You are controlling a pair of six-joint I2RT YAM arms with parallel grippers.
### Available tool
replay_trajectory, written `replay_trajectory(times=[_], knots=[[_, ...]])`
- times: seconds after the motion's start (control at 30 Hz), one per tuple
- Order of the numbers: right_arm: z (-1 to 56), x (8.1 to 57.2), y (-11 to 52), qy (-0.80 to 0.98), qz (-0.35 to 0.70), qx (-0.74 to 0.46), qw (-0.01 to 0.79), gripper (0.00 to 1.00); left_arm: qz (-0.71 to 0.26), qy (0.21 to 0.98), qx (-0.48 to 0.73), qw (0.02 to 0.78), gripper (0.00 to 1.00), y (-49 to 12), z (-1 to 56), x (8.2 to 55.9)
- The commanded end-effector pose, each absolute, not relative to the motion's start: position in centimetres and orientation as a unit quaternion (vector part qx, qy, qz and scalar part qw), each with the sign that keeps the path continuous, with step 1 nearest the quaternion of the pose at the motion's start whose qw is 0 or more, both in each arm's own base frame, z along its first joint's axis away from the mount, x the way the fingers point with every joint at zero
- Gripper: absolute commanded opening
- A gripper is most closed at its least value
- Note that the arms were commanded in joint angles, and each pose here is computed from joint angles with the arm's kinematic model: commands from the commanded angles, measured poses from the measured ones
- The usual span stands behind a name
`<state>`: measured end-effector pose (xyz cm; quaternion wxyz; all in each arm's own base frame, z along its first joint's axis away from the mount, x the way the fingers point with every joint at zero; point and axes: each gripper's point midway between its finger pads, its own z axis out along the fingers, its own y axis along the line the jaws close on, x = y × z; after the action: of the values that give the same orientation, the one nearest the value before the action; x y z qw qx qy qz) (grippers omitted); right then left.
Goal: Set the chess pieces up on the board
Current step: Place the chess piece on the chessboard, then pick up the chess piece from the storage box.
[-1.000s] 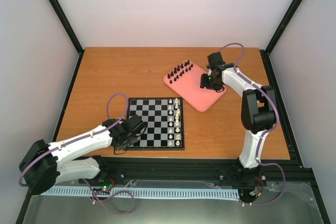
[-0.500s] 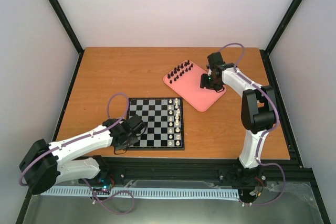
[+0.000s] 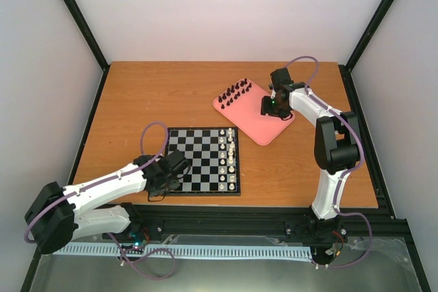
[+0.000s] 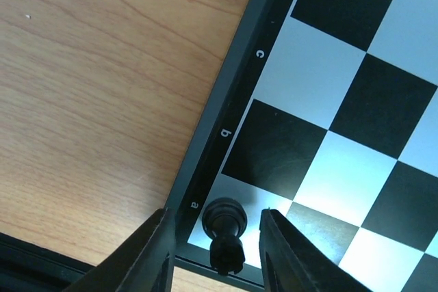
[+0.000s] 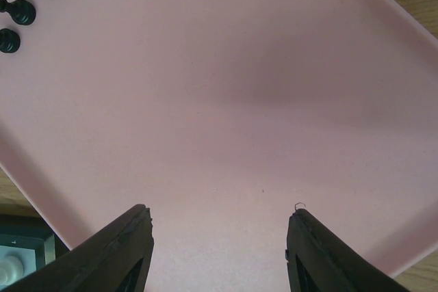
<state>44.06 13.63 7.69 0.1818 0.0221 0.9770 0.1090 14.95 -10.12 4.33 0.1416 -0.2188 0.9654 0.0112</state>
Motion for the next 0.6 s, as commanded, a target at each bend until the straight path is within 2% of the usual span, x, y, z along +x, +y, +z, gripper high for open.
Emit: replay_trajectory(times=[0.0,0.27,0.43,0.57], knots=[[7.9,44.6,14.1,0.975,0.112,0.015,0.189,0.62,0.013,0.966,-0.211,0.15,0.4,-9.9,5.1,14.9],[8.5,44.9,14.2,0.974,0.115,0.015,0.194,0.63,0.016,0.965,-0.198,0.173,0.62,-9.6,7.9,15.5],[9.7,45.3,14.4,0.972,0.118,0.018,0.202,0.63,0.027,0.966,-0.157,0.204,0.78,-10.6,11.6,17.6],[11.3,45.9,14.4,0.968,0.122,0.022,0.218,0.65,0.037,0.966,-0.114,0.23,0.82,-12.0,14.5,20.8]])
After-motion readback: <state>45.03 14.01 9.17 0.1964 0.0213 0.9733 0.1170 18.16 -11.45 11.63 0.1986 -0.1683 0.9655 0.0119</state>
